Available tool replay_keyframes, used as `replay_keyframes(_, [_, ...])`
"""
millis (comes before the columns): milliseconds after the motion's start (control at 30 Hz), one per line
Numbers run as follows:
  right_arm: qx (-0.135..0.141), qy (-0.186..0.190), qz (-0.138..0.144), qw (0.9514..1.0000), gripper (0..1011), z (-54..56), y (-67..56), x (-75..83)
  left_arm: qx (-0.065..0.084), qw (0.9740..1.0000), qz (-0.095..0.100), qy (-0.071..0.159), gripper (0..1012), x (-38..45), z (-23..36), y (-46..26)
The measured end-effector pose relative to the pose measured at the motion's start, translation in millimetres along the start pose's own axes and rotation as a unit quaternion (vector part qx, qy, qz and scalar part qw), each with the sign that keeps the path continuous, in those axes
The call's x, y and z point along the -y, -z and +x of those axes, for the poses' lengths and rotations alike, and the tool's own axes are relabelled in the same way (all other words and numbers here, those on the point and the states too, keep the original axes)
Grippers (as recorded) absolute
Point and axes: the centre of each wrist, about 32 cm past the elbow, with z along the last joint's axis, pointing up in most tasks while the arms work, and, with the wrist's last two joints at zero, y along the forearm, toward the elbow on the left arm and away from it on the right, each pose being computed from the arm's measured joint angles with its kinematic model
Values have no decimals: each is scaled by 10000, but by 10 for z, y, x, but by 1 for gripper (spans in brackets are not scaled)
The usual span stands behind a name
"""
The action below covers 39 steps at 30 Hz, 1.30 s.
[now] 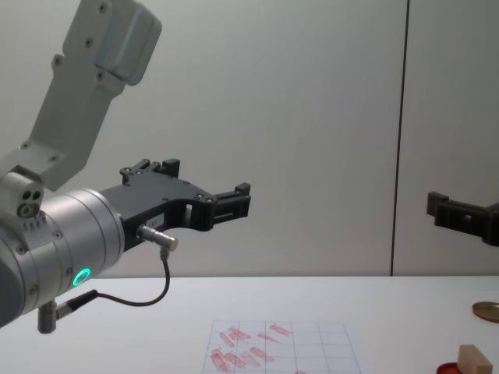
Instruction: Use the one hand to pick up the stamp and affix it onto the A4 paper.
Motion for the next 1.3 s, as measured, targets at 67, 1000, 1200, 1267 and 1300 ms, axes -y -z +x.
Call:
replay_keyframes(67, [0, 0, 0, 10000, 1001, 0, 0, 0, 0, 10000, 0, 0, 993, 0, 0, 0])
replay_keyframes(1000, [0, 0, 0, 10000, 1001, 0, 0, 0, 0, 10000, 0, 0, 993, 0, 0, 0])
replay_keyframes(1200, [0, 0, 0, 10000, 1001, 0, 0, 0, 0, 10000, 0, 0, 993, 0, 0, 0])
replay_keyframes(1267, [0, 0, 0, 10000, 1001, 0, 0, 0, 0, 10000, 0, 0, 993, 0, 0, 0])
replay_keyframes(1300, [0, 0, 0, 10000, 1001, 0, 0, 0, 0, 10000, 0, 0, 993, 0, 0, 0])
